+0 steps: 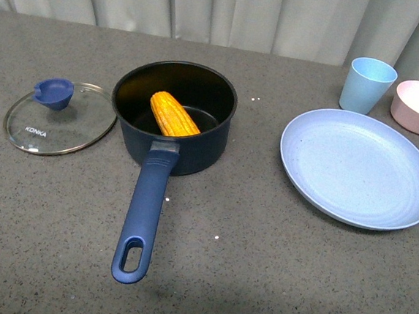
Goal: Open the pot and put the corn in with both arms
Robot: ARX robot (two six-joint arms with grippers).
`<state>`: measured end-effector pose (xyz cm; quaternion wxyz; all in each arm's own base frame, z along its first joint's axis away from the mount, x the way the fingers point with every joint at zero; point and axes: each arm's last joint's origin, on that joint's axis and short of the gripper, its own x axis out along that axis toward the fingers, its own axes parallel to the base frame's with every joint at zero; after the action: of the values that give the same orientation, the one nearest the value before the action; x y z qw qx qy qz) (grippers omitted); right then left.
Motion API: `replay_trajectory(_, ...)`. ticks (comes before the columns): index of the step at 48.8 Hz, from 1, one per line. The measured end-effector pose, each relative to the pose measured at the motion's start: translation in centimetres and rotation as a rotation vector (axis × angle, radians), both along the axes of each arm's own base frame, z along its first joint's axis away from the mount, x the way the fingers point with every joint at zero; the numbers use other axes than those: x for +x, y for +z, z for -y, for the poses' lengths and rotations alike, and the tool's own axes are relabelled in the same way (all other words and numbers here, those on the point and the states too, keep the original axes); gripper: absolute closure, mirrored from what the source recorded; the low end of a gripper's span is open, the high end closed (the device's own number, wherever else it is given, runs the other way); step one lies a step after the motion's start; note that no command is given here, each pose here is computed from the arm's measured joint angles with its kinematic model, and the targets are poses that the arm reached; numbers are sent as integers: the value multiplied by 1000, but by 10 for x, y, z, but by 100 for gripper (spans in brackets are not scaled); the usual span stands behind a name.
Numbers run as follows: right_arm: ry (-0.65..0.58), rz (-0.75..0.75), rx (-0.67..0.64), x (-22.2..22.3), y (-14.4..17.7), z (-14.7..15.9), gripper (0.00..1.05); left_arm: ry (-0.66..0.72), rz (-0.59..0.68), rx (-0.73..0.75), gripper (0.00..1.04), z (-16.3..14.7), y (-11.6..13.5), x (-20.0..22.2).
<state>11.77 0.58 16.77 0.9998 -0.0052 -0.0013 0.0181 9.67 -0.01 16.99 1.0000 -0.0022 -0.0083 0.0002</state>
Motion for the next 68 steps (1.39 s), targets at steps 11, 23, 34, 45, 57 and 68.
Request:
replay_trajectory(11,-35,6,1,-5,1,6,104,-1,0,0,6,0,0,0)
replay_trajectory(23,-35,6,1,-9,0,6,104,0,0,0,6,0,0,0)
replay_trajectory(34,-35,-23,0,-18,-4,6,104,0,0,0,6,0,0,0)
replay_trajectory(45,-35,-1,0,-20,-3,6,104,0,0,0,6,0,0,0)
replay_trajectory(57,-35,0,0,-20,-3,6,77,0,0,0,6,0,0,0)
replay_trajectory(68,-35,0,0,-20,-3,6,38,0,0,0,6,0,0,0)
